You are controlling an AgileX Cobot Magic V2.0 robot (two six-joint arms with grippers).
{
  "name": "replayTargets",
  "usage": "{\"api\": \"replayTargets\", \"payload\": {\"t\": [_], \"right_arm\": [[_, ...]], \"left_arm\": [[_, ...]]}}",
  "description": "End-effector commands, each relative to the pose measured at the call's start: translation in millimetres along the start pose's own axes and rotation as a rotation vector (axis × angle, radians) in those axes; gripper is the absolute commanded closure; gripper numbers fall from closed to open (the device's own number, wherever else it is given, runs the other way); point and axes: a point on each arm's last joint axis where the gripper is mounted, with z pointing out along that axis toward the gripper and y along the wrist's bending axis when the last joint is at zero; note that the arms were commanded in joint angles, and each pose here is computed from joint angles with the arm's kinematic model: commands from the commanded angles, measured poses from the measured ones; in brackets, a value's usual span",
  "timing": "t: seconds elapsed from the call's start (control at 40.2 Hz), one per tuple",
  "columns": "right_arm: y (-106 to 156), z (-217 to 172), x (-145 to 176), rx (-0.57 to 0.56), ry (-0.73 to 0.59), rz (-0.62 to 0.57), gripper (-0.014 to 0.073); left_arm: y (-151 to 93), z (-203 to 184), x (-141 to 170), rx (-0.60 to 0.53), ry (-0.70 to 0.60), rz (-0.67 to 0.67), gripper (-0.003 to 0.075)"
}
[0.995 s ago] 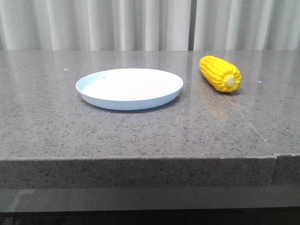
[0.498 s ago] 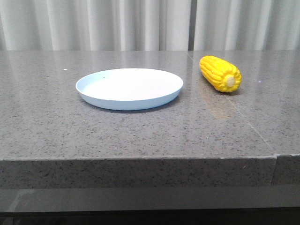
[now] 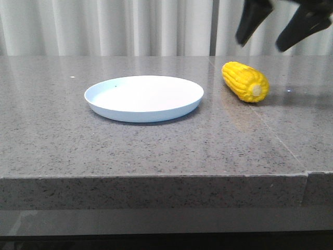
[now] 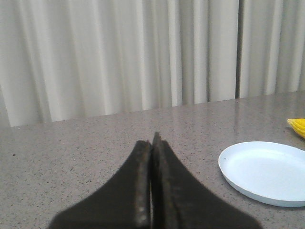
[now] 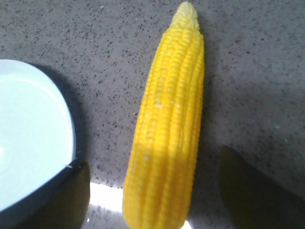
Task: Place corn on plate with both arms
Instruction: 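Lower the right gripper over the yellow corn cob, then grasp the corn cob with the right gripper and lift it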
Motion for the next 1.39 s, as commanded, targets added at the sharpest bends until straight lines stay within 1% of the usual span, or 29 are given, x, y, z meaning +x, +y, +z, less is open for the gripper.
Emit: {"api": "replayTargets", "payload": {"t": [0.0,0.199,0.274,0.323,0.373,0.423,0.498,0.572,0.622,0.647,0.771,0.846,0.995,1.095,1.318,1.368], "right_arm": [[4,1,-22,-0.023,-0.067,0.006,0.0014],[-1,36,-29,-0.016,-0.006,0.014,0.0014],[-2,42,-28,-0.015,0.014,0.016,0.0018],[-2,42,-28,-0.015,0.019,0.016,0.0041],[-2,42,-27,-0.015,0.024,0.016,0.0087],[-1,40,-28,-0.016,0.021,0.016,0.0169],[-1,37,-28,-0.017,0.018,0.014,0.0331],[0,34,-29,-0.018,0.011,0.014,0.0452],[0,31,-30,-0.019,0.005,0.013,0.0498],[1,29,-30,-0.020,0.003,0.012,0.0508],[5,9,-34,-0.029,-0.028,0.003,0.0503],[12,-6,-36,-0.043,-0.059,0.029,0.0503],[39,-26,-33,-0.096,-0.092,0.047,0.0503],[63,-25,-28,-0.140,-0.088,0.057,0.0503],[118,-5,-11,-0.244,-0.079,0.101,0.0503],[127,-2,-8,-0.262,-0.083,0.108,0.0503]], "left_arm": [[0,-1,-15,0.008,-0.101,0.002,0.0741],[0,-1,-15,0.008,-0.101,0.002,0.0741],[0,-1,-15,0.008,-0.101,0.002,0.0741],[0,-1,-15,0.008,-0.101,0.002,0.0741],[0,-1,-15,0.008,-0.101,0.002,0.0741],[0,-1,-15,0.008,-0.101,0.002,0.0741],[0,-1,-15,0.008,-0.101,0.002,0.0741],[0,-1,-15,0.008,-0.101,0.002,0.0741],[0,-1,-15,0.008,-0.101,0.002,0.0741],[0,-1,-15,0.008,-0.101,0.002,0.0741],[0,-1,-15,0.008,-0.101,0.002,0.0741],[0,-1,-15,0.008,-0.101,0.002,0.0741],[0,-1,-15,0.008,-0.101,0.002,0.0741],[0,-1,-15,0.008,-0.101,0.002,0.0741],[0,-1,-15,0.008,-0.101,0.002,0.0741],[0,-1,-15,0.008,-0.101,0.002,0.0741]]}}
